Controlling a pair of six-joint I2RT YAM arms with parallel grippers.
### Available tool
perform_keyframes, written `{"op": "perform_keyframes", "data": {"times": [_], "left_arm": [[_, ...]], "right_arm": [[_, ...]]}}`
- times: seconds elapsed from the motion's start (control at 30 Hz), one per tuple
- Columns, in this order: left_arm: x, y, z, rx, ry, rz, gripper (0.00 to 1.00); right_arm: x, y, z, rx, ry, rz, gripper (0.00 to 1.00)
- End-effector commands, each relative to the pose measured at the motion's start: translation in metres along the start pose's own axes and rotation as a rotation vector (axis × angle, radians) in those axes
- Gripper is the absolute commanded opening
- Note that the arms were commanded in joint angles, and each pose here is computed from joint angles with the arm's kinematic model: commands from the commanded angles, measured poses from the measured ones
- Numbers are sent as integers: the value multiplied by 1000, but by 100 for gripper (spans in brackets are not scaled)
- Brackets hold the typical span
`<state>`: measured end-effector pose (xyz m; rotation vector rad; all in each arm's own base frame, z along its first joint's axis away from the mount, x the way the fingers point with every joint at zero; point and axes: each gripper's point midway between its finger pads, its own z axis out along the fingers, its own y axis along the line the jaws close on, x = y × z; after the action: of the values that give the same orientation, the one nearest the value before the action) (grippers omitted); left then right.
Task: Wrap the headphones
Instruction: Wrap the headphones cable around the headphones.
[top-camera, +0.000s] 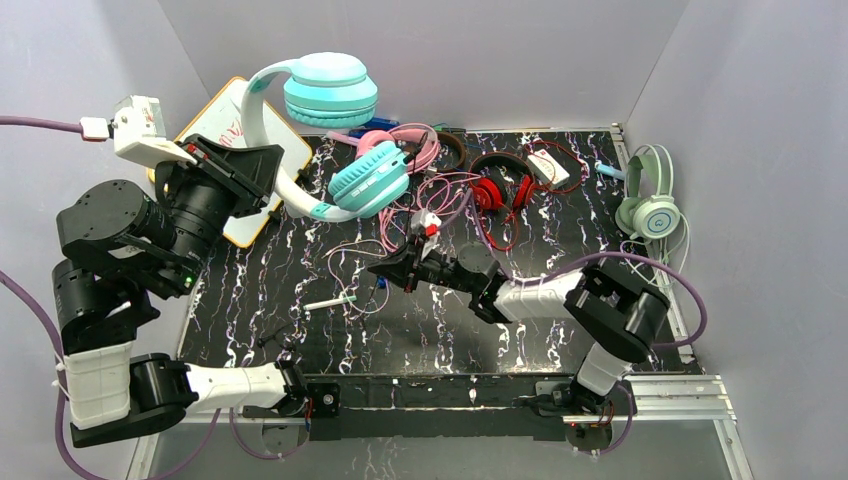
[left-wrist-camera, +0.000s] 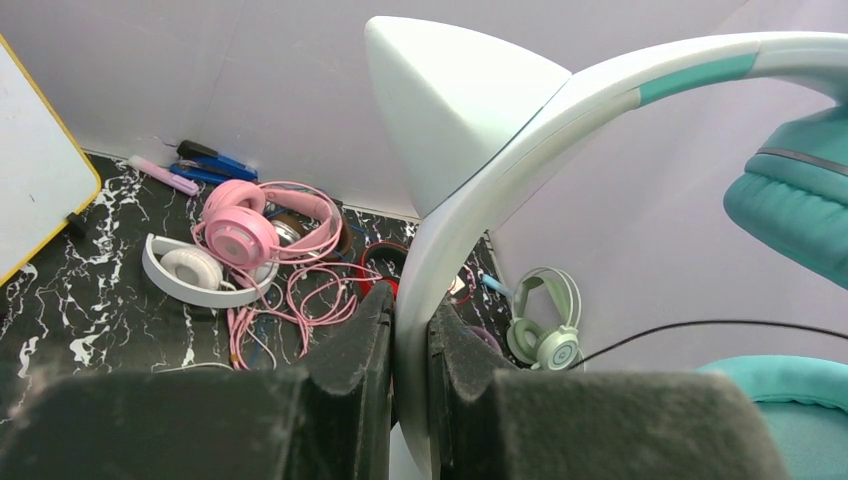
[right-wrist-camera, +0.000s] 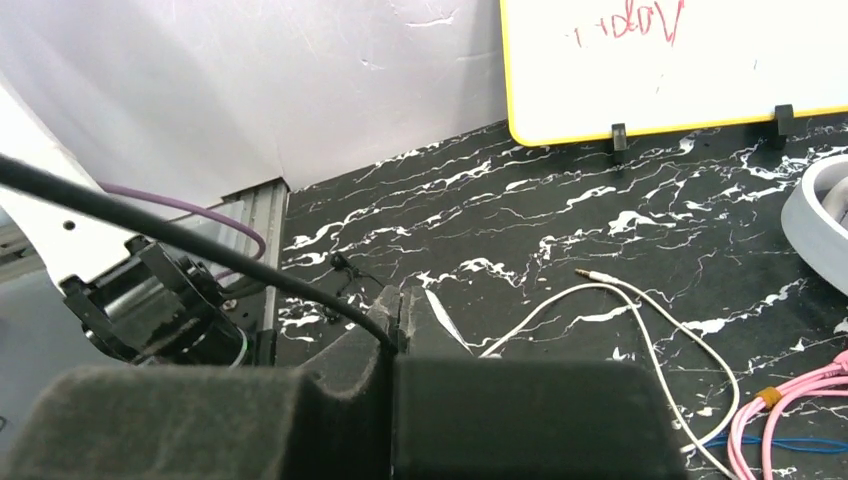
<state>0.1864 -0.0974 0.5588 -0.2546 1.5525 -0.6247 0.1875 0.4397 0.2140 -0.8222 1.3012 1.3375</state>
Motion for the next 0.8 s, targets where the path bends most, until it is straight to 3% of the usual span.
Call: {"op": "perform_keyframes", "data": {"times": [0.0, 0.17, 0.4, 0.6, 0.77], "left_arm": [[-26, -6, -2, 11, -81, -91, 0], [-40, -4, -8, 19, -99, -64, 0], [-53, -5, -16, 61, -132, -83, 0], [-57, -10, -14, 73, -148, -88, 0], [-52, -13, -9, 67, -142, -68, 0]], "right_arm": [[-79, 16, 17, -11, -107, -60, 1], [-164, 24, 30, 17, -79, -202, 1], [-274, 35, 13, 122, -90, -348, 1], [-307, 37, -27, 254, -81, -370, 1], [-298, 14, -67, 458, -8, -328, 1]]}}
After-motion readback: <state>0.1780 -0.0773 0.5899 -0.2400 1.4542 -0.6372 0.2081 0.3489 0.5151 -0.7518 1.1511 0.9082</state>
